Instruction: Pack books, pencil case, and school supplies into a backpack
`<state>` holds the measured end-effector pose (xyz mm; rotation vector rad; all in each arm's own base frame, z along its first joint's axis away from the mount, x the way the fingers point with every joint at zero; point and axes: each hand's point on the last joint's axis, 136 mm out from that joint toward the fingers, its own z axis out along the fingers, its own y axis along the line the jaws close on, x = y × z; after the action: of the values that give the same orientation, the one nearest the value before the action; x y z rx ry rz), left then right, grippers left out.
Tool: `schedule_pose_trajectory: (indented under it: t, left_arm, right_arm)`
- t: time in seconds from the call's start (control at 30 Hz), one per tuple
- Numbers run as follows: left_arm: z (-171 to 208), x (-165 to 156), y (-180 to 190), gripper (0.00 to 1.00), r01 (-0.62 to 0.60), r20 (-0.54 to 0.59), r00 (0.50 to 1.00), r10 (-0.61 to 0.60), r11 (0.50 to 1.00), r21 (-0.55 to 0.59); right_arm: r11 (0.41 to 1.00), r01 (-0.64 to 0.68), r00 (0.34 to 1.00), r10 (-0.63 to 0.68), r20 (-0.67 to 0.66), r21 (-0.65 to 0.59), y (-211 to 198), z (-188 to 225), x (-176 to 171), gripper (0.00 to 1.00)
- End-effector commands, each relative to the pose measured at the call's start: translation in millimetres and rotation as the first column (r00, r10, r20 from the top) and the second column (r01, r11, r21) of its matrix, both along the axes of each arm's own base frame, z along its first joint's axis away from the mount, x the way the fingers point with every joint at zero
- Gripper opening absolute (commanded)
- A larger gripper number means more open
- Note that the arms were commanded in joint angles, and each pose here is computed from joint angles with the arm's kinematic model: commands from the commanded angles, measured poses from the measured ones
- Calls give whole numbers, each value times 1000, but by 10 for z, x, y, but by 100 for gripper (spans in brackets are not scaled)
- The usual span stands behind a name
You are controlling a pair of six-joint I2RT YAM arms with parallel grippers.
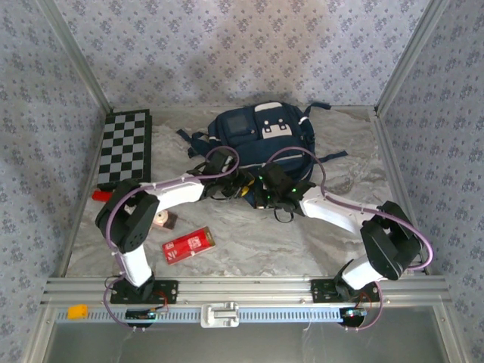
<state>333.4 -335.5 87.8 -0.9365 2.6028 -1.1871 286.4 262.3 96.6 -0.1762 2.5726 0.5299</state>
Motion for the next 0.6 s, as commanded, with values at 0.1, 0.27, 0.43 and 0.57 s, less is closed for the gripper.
schedule_pose_trajectory:
  t: [0.1,0.27,0.43,0.57]
  left_arm:
    - [56,142,-41,6,-36,20,999,36,999,19]
    - [192,148,89,0,-52,66,997,50,998,39]
    - [413,169,297,0,-39,129,991,30,997,68]
    - [477,160,488,0,-13,145,989,0,996,89]
  right_arm:
    - [1000,25,999,-25,28,-16,53,107,136,0]
    - [993,66,998,-64,24,-98,-106,82,92,0]
    - [986,65,997,-71,-32,-151,-332,-13,-109,0]
    - [978,94,994,-102,-31,-187,-563,-10,-162,0]
